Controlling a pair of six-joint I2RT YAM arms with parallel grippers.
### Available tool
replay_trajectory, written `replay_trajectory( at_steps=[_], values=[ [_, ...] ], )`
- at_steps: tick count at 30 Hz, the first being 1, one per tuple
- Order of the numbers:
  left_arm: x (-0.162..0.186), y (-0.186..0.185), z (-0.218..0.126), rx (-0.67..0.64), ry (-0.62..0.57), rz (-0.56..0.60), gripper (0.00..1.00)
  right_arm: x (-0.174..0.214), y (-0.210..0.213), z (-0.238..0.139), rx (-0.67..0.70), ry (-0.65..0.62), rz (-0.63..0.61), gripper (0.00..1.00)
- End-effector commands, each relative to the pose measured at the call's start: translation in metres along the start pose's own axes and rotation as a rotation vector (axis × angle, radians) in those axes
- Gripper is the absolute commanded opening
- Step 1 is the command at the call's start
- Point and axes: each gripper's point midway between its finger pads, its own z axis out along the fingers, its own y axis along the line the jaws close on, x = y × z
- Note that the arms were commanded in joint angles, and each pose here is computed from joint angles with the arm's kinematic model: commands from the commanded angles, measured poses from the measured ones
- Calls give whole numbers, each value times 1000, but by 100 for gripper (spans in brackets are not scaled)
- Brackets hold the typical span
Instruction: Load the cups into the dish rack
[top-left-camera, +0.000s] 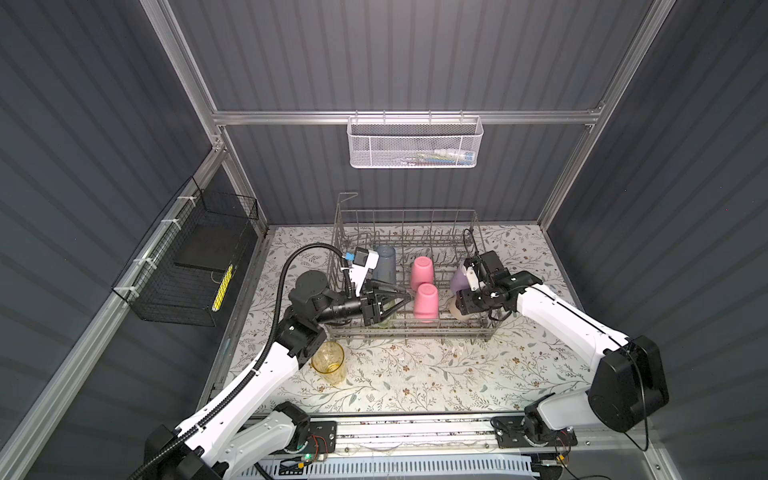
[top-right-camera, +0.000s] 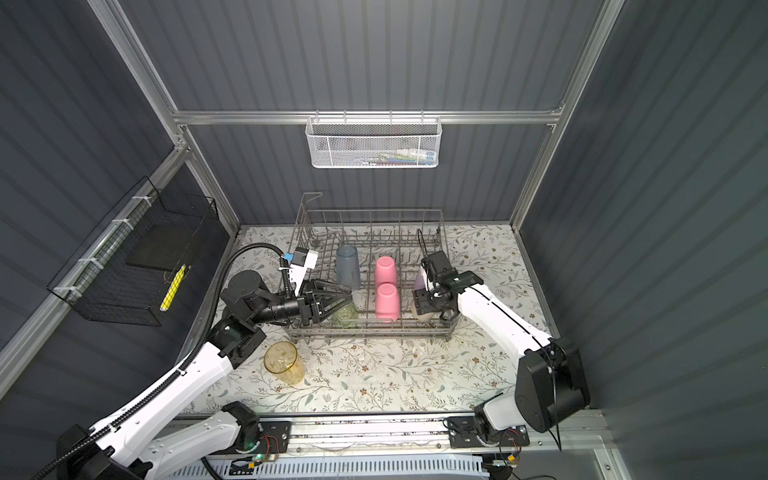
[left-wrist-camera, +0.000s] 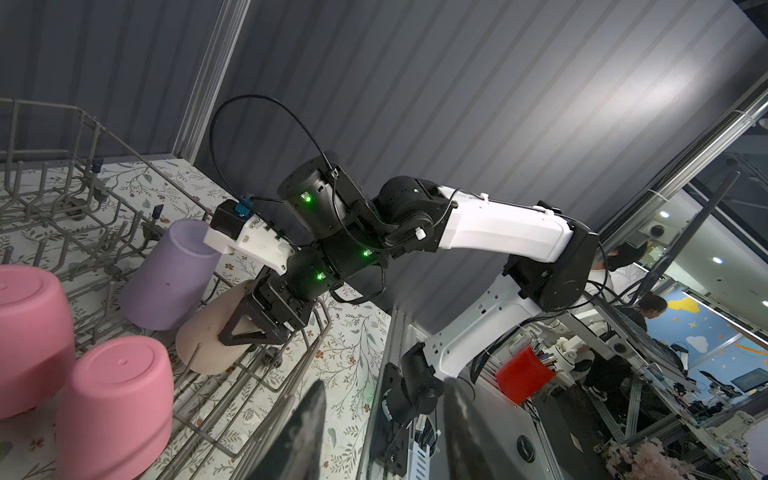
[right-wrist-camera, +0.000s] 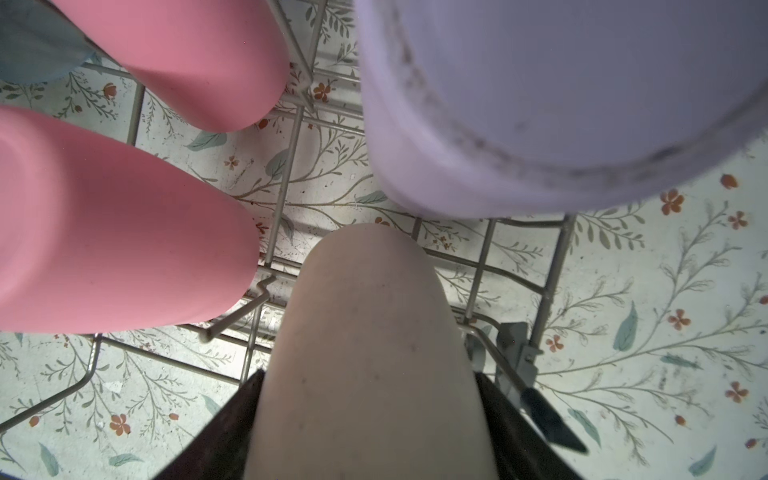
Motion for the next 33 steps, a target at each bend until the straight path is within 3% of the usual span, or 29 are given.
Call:
replay_trajectory(
  at_steps=[1,13,21,33],
  values=[
    [2,-1,-3,4,2,24,46,24,-9,5,47,91,18,69],
    [3,-2,-4,4,0,28,46,18,-13,-7,70,58,25,80],
    [4,-2,-5,3,0,26,46,12,-15,-17,81,28,33,81],
    [3,-3,-7,-2,-5,35,45,-14,-18,-83,71,-172,59,81]
  ],
)
